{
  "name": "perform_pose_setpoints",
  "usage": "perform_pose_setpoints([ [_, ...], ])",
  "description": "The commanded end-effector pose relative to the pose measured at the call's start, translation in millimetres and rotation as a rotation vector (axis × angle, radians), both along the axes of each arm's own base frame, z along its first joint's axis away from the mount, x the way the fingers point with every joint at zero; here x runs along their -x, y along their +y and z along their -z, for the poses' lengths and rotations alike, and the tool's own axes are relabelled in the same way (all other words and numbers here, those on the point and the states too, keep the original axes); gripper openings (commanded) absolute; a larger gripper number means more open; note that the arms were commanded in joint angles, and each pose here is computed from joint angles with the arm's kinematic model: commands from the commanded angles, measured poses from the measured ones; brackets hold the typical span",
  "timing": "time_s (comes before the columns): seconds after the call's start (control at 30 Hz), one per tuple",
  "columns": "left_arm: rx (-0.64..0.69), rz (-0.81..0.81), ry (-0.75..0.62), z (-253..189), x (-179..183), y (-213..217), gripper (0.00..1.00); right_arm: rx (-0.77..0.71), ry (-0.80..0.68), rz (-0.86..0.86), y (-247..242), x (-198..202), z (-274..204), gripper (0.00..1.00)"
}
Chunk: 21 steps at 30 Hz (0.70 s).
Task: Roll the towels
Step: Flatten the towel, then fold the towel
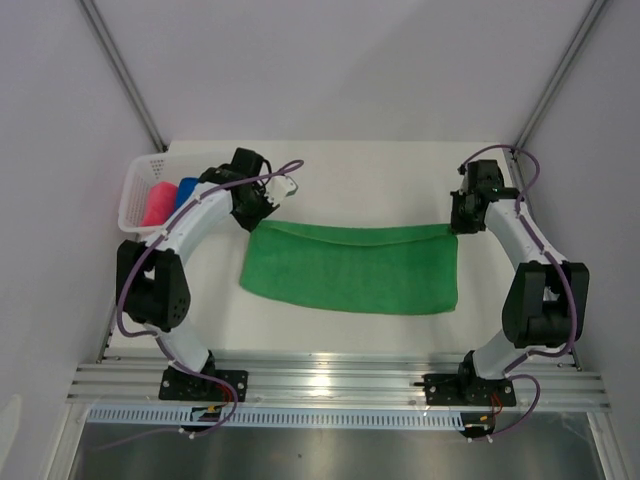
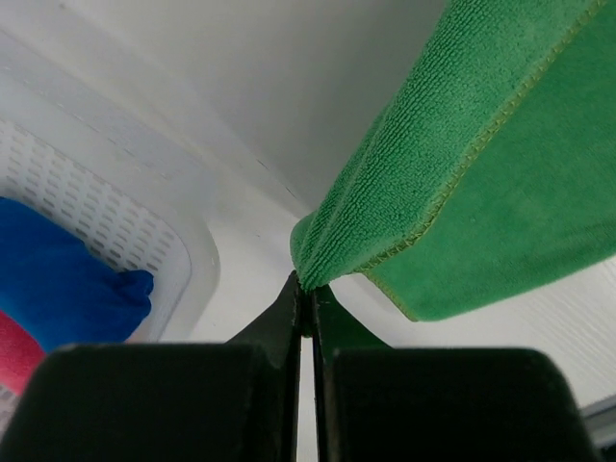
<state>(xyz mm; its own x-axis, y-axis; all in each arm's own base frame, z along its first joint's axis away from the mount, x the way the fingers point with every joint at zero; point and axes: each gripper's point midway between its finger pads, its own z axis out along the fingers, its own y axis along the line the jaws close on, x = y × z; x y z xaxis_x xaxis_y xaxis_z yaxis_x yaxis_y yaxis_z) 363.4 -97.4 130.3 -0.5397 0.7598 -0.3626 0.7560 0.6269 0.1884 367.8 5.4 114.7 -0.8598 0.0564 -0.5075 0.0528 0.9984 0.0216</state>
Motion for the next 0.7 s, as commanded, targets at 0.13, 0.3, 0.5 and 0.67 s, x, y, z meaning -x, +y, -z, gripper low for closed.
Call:
perform_pose_setpoints([
  [0.13,-0.018,-0.041,-0.087,9.4,-24.5,7.6,0.01,0.06,-0.086,-0.011,-11.1,-30.0,-0.7,0.0],
  [0.3,-0.045,-0.043,-0.044,17.0,0.6,25.5,0.01,0.077,0.026,0.046,-17.4,9.7,2.3,0.0],
  [0.5,-0.062,-0.002,0.007,20.2,39.2,35.6,0.01,0.074,0.092,0.055,-17.3,60.7,10.1,0.0],
  [0.67,-0.088,0.045,0.068,32.0,65.4,42.6,0.01,0.061,0.212,0.014,-13.3,92.5,27.6,0.0],
])
